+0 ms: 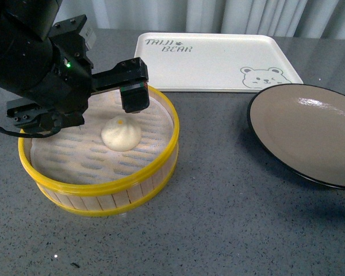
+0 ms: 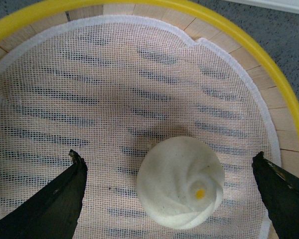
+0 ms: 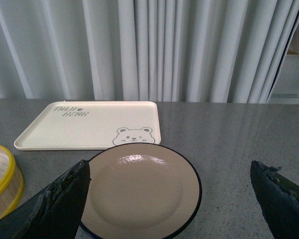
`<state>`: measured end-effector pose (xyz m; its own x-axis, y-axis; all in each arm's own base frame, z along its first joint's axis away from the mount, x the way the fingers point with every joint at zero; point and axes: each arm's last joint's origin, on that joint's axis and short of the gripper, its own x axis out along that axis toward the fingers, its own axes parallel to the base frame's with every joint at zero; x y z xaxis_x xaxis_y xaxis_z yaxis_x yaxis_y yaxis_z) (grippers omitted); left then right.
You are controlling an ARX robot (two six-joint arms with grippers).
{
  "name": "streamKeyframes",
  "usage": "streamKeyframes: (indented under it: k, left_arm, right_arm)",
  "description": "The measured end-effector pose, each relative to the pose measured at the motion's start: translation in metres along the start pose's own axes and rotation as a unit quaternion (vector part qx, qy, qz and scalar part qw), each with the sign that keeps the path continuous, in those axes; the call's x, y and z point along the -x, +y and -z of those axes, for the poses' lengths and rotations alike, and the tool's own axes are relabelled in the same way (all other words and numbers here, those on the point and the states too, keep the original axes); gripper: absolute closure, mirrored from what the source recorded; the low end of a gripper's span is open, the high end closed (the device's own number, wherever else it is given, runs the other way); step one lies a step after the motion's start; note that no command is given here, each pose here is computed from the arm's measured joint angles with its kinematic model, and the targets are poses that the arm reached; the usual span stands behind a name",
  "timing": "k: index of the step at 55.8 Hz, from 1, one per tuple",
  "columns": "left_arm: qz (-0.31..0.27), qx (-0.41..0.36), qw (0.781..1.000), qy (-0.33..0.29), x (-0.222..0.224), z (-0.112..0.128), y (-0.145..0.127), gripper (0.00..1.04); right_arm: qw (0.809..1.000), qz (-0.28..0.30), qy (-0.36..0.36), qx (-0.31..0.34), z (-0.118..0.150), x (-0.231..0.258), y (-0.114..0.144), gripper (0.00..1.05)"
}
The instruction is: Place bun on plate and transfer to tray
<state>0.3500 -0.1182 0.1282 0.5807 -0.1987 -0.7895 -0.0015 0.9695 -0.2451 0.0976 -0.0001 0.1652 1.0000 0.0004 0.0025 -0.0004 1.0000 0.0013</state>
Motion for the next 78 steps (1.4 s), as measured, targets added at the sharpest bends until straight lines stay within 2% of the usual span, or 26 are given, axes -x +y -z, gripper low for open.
streamKeyframes:
  k: [13,25,34,39,50,63,70,78]
  left_arm:
    - [-0.005,0.000,1.000,0.010,-0.005,-0.001,0.000,0.07]
    - [-0.007,-0.004,1.000,0.017,-0.005,-0.002,-0.002,0.50]
    - [-0.006,-0.005,1.000,0.024,-0.004,-0.002,-0.005,0.86]
    - [-0.002,0.000,1.000,0.028,-0.003,-0.002,-0.005,1.01]
    - [0.033,0.034,0.999,0.019,0.011,-0.011,-0.009,1.01]
    - [0.082,0.052,0.995,-0.018,0.028,-0.033,-0.021,1.01]
    - [0.119,0.060,0.990,-0.042,0.031,-0.048,-0.033,1.01]
    - [0.160,0.060,0.984,-0.044,0.022,-0.063,-0.063,1.01]
  right_arm:
    - [1.000,0.000,0.000,0.000,0.000,0.000,0.000,0.09]
    - [1.000,0.000,0.000,0.000,0.000,0.000,0.000,0.09]
    - [1.000,0.000,0.000,0.000,0.000,0.000,0.000,0.09]
    - [1.000,0.000,0.000,0.000,0.000,0.000,0.000,0.09]
    - [1.000,0.000,0.000,0.000,0.000,0.000,0.000,0.09]
    - [1.000,0.000,0.000,0.000,0.000,0.000,0.000,0.09]
    - [1.000,0.000,0.000,0.000,0.000,0.000,0.000,0.09]
    - [1.000,0.000,0.000,0.000,0.000,0.000,0.000,0.09]
